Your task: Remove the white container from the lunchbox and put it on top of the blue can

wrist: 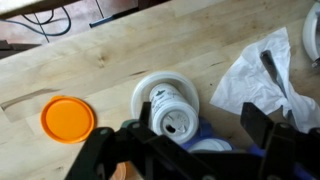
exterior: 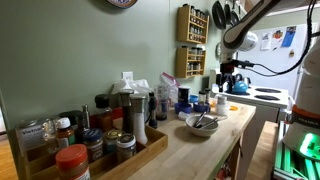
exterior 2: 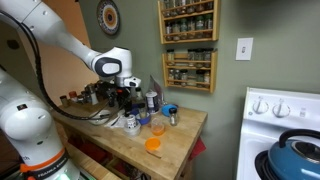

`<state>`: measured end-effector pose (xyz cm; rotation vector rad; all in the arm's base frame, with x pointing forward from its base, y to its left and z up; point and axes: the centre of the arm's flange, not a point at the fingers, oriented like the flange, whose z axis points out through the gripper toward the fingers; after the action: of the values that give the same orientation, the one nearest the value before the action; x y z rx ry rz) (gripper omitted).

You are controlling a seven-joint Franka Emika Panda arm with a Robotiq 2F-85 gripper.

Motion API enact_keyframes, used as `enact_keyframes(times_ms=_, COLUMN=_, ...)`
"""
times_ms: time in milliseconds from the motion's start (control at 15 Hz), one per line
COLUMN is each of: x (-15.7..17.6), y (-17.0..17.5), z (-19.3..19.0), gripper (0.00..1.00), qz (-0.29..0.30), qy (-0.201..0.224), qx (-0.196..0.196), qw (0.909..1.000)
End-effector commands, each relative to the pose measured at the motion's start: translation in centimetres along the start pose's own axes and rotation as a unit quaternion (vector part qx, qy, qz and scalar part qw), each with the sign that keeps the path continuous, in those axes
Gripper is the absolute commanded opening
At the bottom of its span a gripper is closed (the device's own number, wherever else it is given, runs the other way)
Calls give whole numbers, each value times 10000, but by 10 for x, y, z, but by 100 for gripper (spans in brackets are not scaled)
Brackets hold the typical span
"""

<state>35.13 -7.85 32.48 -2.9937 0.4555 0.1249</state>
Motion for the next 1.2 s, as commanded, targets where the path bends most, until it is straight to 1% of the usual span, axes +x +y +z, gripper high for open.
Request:
enact_keyframes(times_ms=0, x=0, y=-4, z=25, gripper=94, qz=-244, qy=401, qx=-177, qw=9987)
enact_keyframes(times_ms=67, x=2, y=-5, z=26, gripper=97, qz=-298, qy=481, qx=-221, qw=9982)
enact_keyframes(times_ms=200, x=5, y=-9, z=32, gripper=97, qz=-418, qy=528, qx=-322, qw=9972)
enact_keyframes(times_ms=400, x=9, y=-9, z=38, gripper=95, qz=-651, qy=640, qx=-683, qw=9935)
enact_keyframes(times_ms=600, x=9, y=-10, z=47, gripper=95, qz=-917, qy=563, qx=-996, qw=9892)
enact_keyframes(times_ms=733, x=6, y=-10, z=54, gripper=88, qz=-1084, qy=394, qx=-1191, qw=9862)
enact_keyframes(times_ms=800, x=5, y=-10, z=58, gripper=82, qz=-1129, qy=381, qx=-1220, qw=9854)
enact_keyframes(times_ms=867, x=4, y=-11, z=61, gripper=62, qz=-1151, qy=365, qx=-1239, qw=9849)
enact_keyframes(times_ms=933, x=4, y=-12, z=62, gripper=58, qz=-1158, qy=363, qx=-1251, qw=9847)
enact_keyframes(times_ms=1000, x=5, y=-12, z=63, gripper=57, qz=-1147, qy=349, qx=-1258, qw=9848)
enact_keyframes(times_ms=1133, x=6, y=-13, z=60, gripper=42, qz=-1128, qy=346, qx=-1303, qw=9844)
